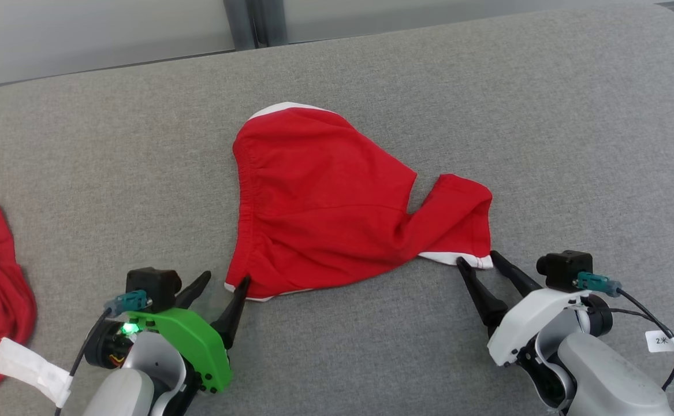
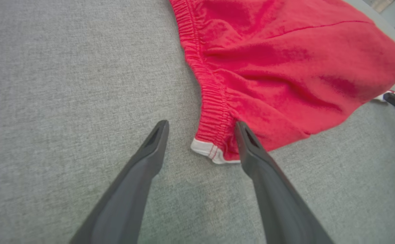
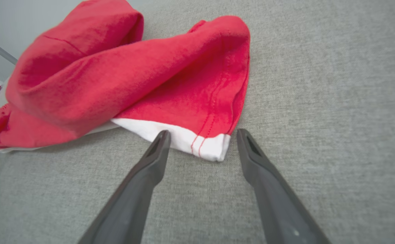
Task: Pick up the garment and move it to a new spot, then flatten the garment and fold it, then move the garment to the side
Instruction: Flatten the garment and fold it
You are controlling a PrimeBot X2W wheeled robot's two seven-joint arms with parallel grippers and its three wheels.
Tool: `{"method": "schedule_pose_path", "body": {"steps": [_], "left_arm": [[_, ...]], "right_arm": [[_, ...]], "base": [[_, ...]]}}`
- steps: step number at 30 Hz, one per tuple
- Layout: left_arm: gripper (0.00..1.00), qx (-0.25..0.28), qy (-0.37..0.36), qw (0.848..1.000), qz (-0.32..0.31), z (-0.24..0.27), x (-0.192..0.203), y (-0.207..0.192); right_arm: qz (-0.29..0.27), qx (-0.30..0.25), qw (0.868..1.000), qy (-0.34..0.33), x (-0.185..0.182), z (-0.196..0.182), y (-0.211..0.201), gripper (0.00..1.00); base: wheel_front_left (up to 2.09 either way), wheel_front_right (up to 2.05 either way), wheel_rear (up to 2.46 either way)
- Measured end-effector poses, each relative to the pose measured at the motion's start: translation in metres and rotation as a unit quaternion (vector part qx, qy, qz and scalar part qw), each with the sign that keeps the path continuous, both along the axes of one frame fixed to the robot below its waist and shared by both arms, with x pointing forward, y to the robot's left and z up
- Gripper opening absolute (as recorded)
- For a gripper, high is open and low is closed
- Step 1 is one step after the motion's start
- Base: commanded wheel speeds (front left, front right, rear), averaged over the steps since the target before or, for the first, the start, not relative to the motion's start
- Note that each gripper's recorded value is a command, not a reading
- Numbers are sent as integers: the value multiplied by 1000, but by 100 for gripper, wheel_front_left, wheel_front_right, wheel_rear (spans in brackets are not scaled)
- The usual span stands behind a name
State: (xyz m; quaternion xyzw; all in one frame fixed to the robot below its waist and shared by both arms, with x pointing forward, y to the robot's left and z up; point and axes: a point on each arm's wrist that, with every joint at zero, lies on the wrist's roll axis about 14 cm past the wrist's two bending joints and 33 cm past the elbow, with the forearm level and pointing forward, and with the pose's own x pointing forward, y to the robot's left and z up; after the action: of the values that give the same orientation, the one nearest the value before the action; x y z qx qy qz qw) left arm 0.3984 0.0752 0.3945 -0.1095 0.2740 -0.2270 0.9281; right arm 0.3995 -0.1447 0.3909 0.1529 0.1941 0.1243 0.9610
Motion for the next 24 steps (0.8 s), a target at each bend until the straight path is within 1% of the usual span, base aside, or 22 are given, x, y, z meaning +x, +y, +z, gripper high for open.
{"method": "schedule_pose_path", "body": {"steps": [2, 5, 8, 9, 10, 11, 12, 13, 14, 15, 16, 21, 24], "left_arm": [[100, 6, 11, 1000, -8, -3, -3, 2], [100, -2, 24, 1000, -15, -6, -8, -3], [100, 2, 32, 999, -21, -11, -11, -3], [100, 2, 34, 999, -22, -12, -11, -4], [93, 2, 38, 999, -25, -14, -12, -5], [68, 1, 39, 999, -26, -14, -13, -6], [48, 1, 38, 999, -27, -14, -12, -7], [25, -1, 38, 999, -29, -14, -12, -8], [12, -2, 39, 999, -30, -15, -12, -9], [2, -5, 40, 999, -31, -15, -13, -10], [0, -9, 41, 999, -31, -15, -14, -11], [0, -15, 28, 999, -26, -11, -13, -10], [0, -15, 13, 1000, -21, -5, -11, -5]], "right_arm": [[1, 0, 1000, -2, 1, 0, 1, 100], [3, 0, 1000, -4, 3, 1, 2, 100], [5, -1, 1000, -4, 4, 0, 3, 100], [5, 0, 1000, -4, 5, 0, 4, 95], [5, 1, 1000, -5, 6, 0, 4, 76], [6, 0, 1000, -4, 6, 0, 5, 55], [7, 0, 1000, -3, 6, -1, 5, 47], [8, 0, 1000, -2, 6, -2, 5, 39], [8, 0, 1000, -2, 6, -2, 6, 25], [9, 1, 1000, -1, 6, -2, 6, 5], [10, 1, 1000, -1, 5, -2, 7, 0], [13, 1, 1000, -5, 5, 1, 8, 0], [12, 9, 1000, -18, 6, 10, 10, 0]], "base": [[0, 0, 0], [0, 0, 0], [0, 0, 0], [0, 0, 0], [0, 0, 0], [0, 0, 0], [0, 0, 0], [0, 0, 0], [0, 0, 0], [0, 0, 0], [0, 0, 0], [0, 0, 0], [0, 0, 0]]}}
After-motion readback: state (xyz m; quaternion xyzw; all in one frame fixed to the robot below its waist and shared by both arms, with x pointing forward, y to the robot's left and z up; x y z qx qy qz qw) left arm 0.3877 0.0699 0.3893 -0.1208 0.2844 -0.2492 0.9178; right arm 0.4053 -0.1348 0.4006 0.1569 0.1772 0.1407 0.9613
